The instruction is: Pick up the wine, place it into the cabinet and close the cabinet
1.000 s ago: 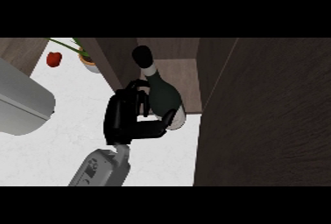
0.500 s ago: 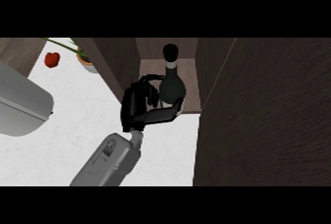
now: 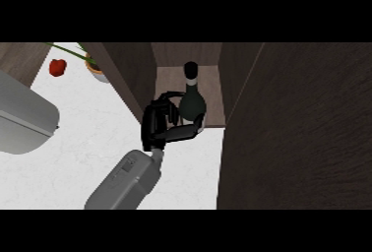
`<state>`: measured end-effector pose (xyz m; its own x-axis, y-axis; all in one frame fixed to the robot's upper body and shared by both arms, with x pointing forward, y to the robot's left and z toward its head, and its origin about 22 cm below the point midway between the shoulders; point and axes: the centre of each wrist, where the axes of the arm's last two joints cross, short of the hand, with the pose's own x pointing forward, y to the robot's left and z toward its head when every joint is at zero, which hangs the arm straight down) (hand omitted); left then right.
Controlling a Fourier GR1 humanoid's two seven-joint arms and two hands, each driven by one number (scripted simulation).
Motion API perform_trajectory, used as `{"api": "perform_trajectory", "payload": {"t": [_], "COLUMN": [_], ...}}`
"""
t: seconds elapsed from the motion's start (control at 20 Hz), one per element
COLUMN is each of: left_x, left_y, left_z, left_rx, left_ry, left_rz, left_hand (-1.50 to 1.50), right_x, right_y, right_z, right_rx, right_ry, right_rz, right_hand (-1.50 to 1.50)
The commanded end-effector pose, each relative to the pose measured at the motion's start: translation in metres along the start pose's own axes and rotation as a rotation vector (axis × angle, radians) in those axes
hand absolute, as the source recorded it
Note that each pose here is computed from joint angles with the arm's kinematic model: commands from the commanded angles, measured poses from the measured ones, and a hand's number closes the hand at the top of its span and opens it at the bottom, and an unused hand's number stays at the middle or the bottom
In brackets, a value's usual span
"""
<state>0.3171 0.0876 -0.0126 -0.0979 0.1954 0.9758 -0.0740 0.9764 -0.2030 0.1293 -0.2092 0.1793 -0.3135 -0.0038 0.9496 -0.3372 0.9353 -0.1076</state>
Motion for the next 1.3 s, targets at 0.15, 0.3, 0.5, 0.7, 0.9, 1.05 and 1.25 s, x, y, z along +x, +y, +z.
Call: {"api": "perform_trajectory", "payload": {"t": [0.15,0.3,0.5,0.7,0.9,1.05,1.25], "left_x": [-0.017,-0.016,-0.012,-0.002,0.026,0.013,0.027], "left_y": [0.015,0.006,0.0,-0.007,-0.027,-0.016,-0.019], "left_z": [-0.016,-0.019,-0.032,-0.047,-0.071,-0.072,-0.088], "left_rx": [0.041,0.041,0.076,0.062,0.092,0.11,0.109], "left_ry": [0.036,0.043,0.046,0.055,0.079,0.025,0.035], "left_rz": [0.085,0.073,0.055,0.07,0.085,0.055,0.041], "left_hand": [1.5,1.5,1.5,1.5,1.5,1.5,1.5], "right_x": [0.038,0.034,0.033,0.036,0.031,0.019,0.035], "right_y": [0.002,0.004,-0.003,0.005,-0.003,-0.002,0.002], "right_z": [0.026,0.027,0.035,0.039,0.023,0.021,0.037], "right_rx": [0.028,0.05,0.055,0.06,0.033,0.045,0.042], "right_ry": [-0.089,-0.081,-0.076,-0.07,-0.069,-0.085,-0.078], "right_rz": [-0.075,-0.073,-0.076,-0.088,-0.08,-0.091,-0.085], "right_hand": [-1.5,-1.5,-1.5,-1.5,-1.5,-1.5,-1.5]}}
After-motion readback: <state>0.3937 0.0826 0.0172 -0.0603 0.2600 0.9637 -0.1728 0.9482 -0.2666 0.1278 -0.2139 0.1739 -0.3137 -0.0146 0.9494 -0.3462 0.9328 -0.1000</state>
